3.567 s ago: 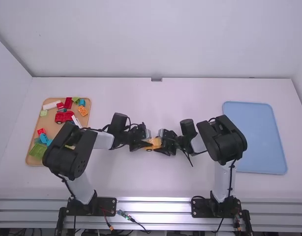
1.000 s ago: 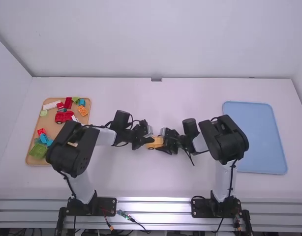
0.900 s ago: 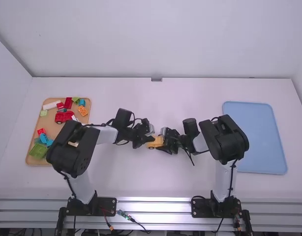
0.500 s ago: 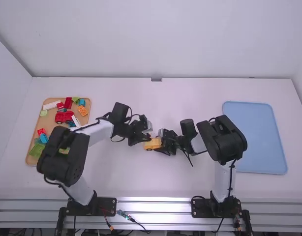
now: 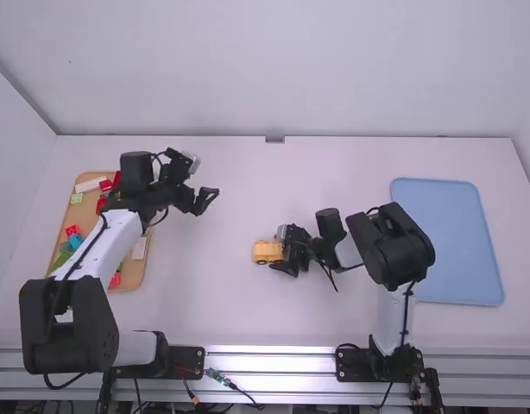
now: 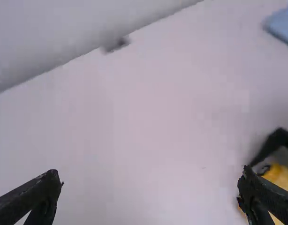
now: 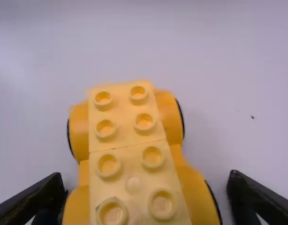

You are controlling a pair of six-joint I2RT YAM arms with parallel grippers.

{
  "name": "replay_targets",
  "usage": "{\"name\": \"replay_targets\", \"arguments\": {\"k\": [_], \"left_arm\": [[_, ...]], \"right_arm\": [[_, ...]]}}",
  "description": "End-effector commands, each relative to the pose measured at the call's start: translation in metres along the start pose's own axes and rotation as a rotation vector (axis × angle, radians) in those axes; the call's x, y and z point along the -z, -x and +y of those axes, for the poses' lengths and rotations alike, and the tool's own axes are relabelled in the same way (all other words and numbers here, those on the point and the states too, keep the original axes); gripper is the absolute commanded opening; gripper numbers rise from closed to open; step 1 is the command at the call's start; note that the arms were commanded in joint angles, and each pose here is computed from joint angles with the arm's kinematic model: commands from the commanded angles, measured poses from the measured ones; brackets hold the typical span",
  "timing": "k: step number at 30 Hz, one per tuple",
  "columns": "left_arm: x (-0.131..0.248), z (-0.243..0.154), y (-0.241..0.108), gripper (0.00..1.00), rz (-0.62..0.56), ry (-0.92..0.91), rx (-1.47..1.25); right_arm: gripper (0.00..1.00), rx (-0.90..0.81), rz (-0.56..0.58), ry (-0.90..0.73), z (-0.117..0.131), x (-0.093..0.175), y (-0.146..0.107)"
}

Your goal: Assemble lego blocks to make yellow taxi

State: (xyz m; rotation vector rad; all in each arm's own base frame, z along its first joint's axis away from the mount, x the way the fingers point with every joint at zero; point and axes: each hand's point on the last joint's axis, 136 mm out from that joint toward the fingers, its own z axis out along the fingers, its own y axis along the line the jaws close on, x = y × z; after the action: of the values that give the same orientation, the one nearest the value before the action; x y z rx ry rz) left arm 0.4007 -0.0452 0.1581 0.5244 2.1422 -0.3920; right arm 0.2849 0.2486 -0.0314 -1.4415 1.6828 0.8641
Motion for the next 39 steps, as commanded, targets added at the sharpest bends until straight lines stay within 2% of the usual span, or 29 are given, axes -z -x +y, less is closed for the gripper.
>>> {"name": "replay_targets", "arguments": {"k": [1,4,5,10,14,17,21,24,27,29,32,39], "left_arm": [[0.013,0.032,0.000,0.99,0.020,0.139,0.158],[0.018,0.045,0.000,0.99,0.033,0.159,0.193],[0.023,0.056,0.002,0.99,0.041,0.190,0.236],[0.041,0.097,0.001,0.99,0.113,0.348,0.410],[0.041,0.125,-0.006,0.99,0.214,0.431,0.513],[0.040,0.151,-0.018,0.99,0.346,0.539,0.612],[0.026,0.160,-0.024,0.99,0.451,0.515,0.635],[0.010,0.156,-0.019,0.99,0.434,0.426,0.657],[0.008,0.158,-0.028,0.99,0.472,0.423,0.590],[0.009,0.167,-0.031,0.99,0.456,0.488,0.641],[0.023,0.189,-0.042,1.00,0.426,0.681,0.797],[0.008,0.194,-0.057,0.99,0.443,0.694,0.858]], "right_arm": [[0.99,-0.069,0.124,-0.098,-0.012,0.007,-0.017],[0.99,-0.068,0.186,-0.127,-0.015,0.016,-0.019],[0.99,-0.076,0.236,-0.159,-0.017,0.024,-0.021],[0.99,-0.093,0.351,-0.241,-0.023,0.045,-0.023],[0.99,-0.100,0.376,-0.275,-0.024,0.057,-0.016],[0.99,-0.090,0.368,-0.284,-0.023,0.064,-0.005],[0.99,-0.087,0.373,-0.296,-0.023,0.069,0.000],[0.99,-0.079,0.367,-0.305,-0.024,0.071,0.004],[0.99,-0.071,0.359,-0.311,-0.025,0.072,0.007],[0.99,-0.069,0.358,-0.314,-0.026,0.072,0.008],[0.99,-0.069,0.357,-0.314,-0.026,0.072,0.008],[0.99,-0.068,0.356,-0.315,-0.026,0.072,0.009]]}}
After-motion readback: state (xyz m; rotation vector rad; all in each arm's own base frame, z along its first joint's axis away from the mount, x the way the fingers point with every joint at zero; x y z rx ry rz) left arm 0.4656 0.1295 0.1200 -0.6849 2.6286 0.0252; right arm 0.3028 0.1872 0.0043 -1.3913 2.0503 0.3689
